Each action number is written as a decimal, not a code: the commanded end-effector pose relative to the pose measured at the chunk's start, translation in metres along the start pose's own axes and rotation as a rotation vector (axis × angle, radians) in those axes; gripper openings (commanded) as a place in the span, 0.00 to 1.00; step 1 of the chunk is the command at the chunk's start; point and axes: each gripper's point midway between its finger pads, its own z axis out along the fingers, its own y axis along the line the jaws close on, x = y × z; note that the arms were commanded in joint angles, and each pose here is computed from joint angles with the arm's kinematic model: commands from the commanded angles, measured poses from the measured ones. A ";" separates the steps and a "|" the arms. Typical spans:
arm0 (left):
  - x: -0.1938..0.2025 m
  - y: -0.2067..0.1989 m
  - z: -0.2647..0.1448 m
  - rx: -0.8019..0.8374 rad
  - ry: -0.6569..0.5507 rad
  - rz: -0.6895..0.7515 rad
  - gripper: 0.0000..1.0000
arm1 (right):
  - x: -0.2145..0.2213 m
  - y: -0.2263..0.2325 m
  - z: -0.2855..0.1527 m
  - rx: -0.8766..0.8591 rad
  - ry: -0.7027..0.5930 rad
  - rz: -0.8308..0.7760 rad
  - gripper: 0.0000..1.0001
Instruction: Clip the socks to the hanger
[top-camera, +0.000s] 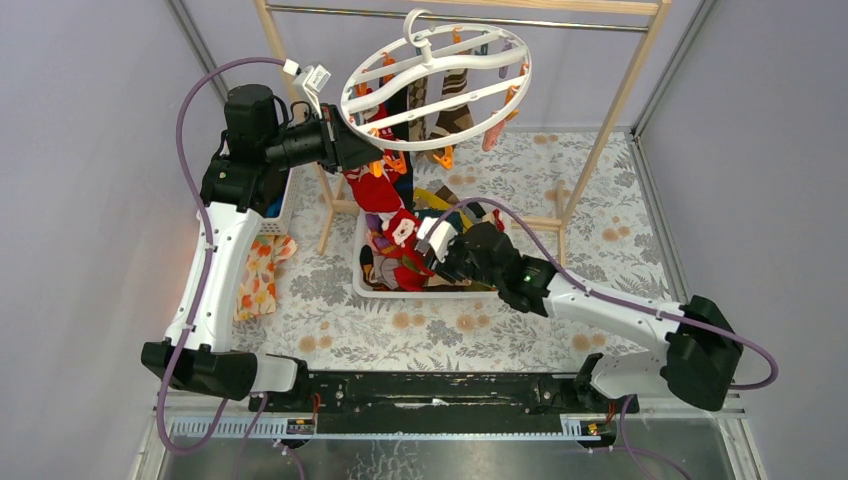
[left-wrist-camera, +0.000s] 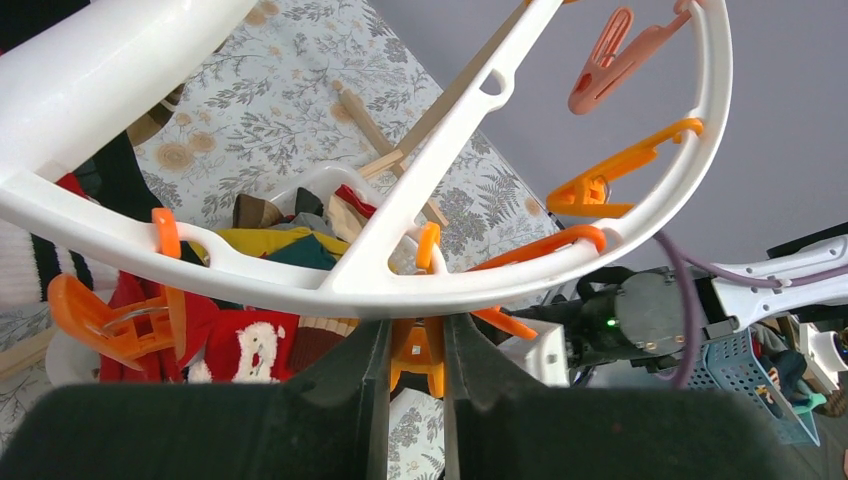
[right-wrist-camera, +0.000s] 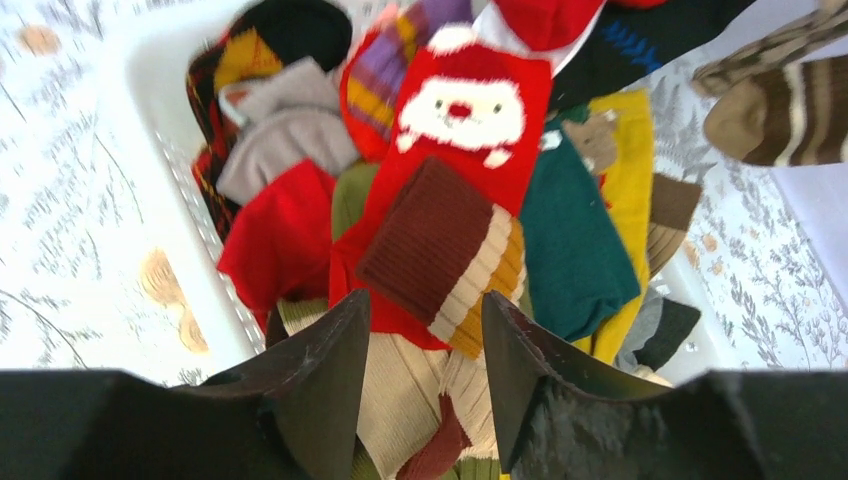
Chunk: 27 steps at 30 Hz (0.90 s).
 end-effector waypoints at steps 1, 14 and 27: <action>-0.003 -0.001 -0.005 -0.005 -0.002 0.013 0.00 | 0.006 0.000 0.011 -0.036 0.049 -0.116 0.54; -0.004 0.001 -0.004 -0.009 0.001 0.012 0.00 | -0.010 -0.017 0.039 0.036 0.009 -0.197 0.42; -0.003 0.002 -0.004 -0.012 0.005 0.011 0.00 | -0.057 -0.039 0.010 0.130 -0.098 -0.011 0.00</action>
